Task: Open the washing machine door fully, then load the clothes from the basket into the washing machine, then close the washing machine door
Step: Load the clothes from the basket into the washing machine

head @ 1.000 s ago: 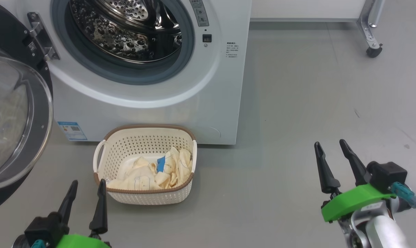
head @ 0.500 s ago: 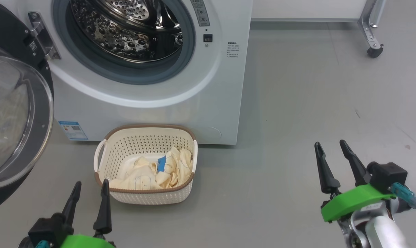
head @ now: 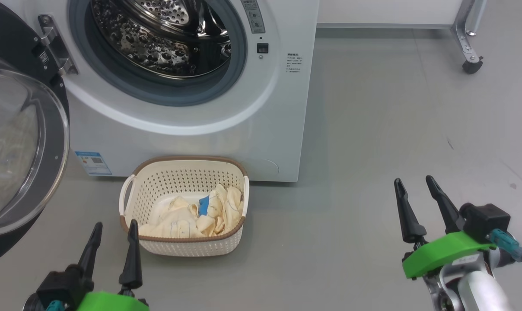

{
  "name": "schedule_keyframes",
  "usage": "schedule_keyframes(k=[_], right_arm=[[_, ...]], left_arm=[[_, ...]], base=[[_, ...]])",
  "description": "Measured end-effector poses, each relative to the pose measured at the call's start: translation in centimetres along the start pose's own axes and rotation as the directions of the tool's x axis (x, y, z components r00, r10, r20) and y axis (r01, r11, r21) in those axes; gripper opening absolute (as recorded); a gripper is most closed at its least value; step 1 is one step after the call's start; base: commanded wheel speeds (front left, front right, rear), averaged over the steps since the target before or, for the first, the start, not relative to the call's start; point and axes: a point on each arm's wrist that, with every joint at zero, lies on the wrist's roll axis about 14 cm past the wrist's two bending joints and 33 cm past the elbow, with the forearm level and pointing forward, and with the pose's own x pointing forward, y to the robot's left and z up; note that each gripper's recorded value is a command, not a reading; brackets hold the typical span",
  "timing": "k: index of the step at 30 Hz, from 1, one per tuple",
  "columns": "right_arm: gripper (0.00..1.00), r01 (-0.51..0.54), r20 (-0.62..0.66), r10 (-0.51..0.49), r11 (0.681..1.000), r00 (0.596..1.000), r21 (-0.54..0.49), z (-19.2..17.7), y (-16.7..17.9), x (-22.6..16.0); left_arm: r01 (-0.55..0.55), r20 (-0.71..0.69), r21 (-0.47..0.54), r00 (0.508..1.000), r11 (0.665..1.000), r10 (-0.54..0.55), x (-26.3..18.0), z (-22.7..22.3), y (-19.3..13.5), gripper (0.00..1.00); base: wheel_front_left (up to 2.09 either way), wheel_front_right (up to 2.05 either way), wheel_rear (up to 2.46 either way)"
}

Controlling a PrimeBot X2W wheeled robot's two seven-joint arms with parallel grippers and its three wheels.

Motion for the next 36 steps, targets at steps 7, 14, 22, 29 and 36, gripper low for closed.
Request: schedule_keyframes(k=[7, 14, 22, 29, 36], right_arm=[[1.0, -0.005, -0.002, 0.005, 1.0, 1.0, 0.0, 0.0, 0.1, 0.1], [1.0, -0.008, -0.005, 0.008, 1.0, 1.0, 0.001, -0.1, 0.3, 0.1], [1.0, -0.011, -0.014, 0.011, 1.0, 1.0, 0.002, -0.4, 0.3, 0.2], [1.0, -0.011, -0.028, 0.011, 1.0, 1.0, 0.004, -0.8, 0.3, 0.1], [1.0, -0.017, -0.04, 0.017, 1.0, 0.999, 0.006, -1.2, 0.6, 0.0]], left_arm=[[-0.004, 0.002, -0.004, 1.0, 1.0, 0.004, -0.1, 0.0, 0.0, 1.0], [-0.009, -0.003, -0.005, 1.0, 1.0, 0.009, -0.2, -0.1, 0.1, 1.0], [-0.015, -0.015, -0.051, 1.0, 0.999, 0.014, -0.3, -0.6, 0.1, 1.0], [-0.014, -0.02, -0.06, 1.0, 0.998, 0.013, -0.4, -0.8, 0.2, 1.0], [-0.031, -0.011, -0.054, 0.999, 0.998, 0.03, -0.6, -0.5, 0.7, 1.0]], base=[[0.0, 0.0, 0.0], [0.0, 0.0, 0.0], [0.13, -0.13, 0.0], [1.01, -1.01, 0.0], [1.8, -1.8, 0.0]])
